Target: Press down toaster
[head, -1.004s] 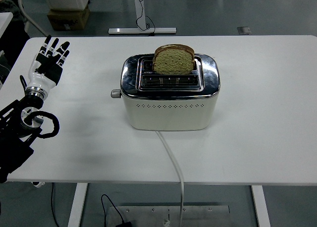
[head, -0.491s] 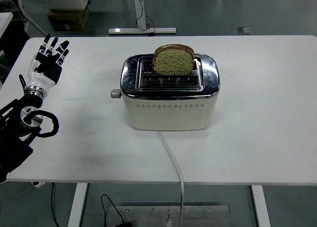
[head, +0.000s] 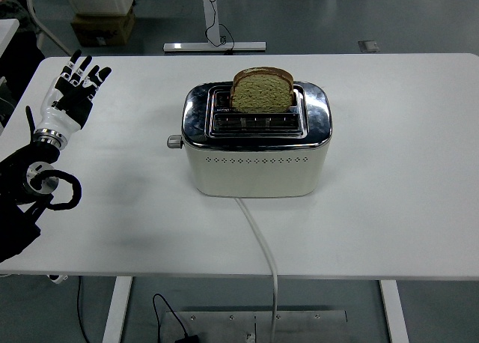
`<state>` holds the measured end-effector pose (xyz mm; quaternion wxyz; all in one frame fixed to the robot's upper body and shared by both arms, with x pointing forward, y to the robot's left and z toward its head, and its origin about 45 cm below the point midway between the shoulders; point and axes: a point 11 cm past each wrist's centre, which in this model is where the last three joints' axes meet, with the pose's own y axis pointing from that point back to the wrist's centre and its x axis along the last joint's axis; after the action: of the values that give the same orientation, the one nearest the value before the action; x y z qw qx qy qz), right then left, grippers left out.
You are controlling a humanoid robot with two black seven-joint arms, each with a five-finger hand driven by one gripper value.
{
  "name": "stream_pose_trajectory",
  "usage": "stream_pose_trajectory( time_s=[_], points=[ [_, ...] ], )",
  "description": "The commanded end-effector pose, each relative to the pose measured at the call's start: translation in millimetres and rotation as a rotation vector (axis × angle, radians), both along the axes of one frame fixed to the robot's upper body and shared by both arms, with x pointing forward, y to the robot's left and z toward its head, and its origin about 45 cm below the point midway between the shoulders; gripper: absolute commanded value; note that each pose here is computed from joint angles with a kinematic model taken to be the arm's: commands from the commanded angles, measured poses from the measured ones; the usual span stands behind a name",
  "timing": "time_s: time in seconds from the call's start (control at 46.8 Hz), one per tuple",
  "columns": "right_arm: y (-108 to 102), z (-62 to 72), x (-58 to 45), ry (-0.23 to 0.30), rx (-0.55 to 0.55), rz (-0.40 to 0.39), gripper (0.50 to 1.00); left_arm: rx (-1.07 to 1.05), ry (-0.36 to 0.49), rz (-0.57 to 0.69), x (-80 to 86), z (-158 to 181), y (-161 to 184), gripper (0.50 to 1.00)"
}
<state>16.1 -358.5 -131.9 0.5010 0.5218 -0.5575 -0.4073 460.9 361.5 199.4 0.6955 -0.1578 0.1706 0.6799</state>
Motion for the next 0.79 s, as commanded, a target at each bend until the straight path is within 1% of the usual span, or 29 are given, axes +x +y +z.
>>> stream_pose_trajectory(
  time_s=[0.0,0.278,0.427,0.491,0.641,0.769],
  points=[
    [0,0.0,-0.1,0.0,0.001,0.001,0.998,0.063,0.002,-0.019,-1.2,1,3,1.0],
    [0,0.0,-0.2,0.0,-0.001,-0.001,0.998,0.209,-0.005,-0.068,-8.6,7,15,1.0],
    [0,0.0,-0.2,0.001,-0.001,0.001,0.998,0.257,-0.001,-0.101,-11.3,4,12,1.0],
    [0,0.0,-0.2,0.0,-0.001,-0.001,0.998,0.256,-0.008,-0.131,-13.8,4,5,1.0],
    [0,0.0,-0.3,0.001,-0.001,0.001,0.998,0.317,-0.041,-0.199,-21.4,19,1,1.0],
    [0,0.0,-0.1,0.0,0.001,-0.001,0.998,0.392,-0.038,-0.231,-28.2,20,7,1.0]
  ],
)
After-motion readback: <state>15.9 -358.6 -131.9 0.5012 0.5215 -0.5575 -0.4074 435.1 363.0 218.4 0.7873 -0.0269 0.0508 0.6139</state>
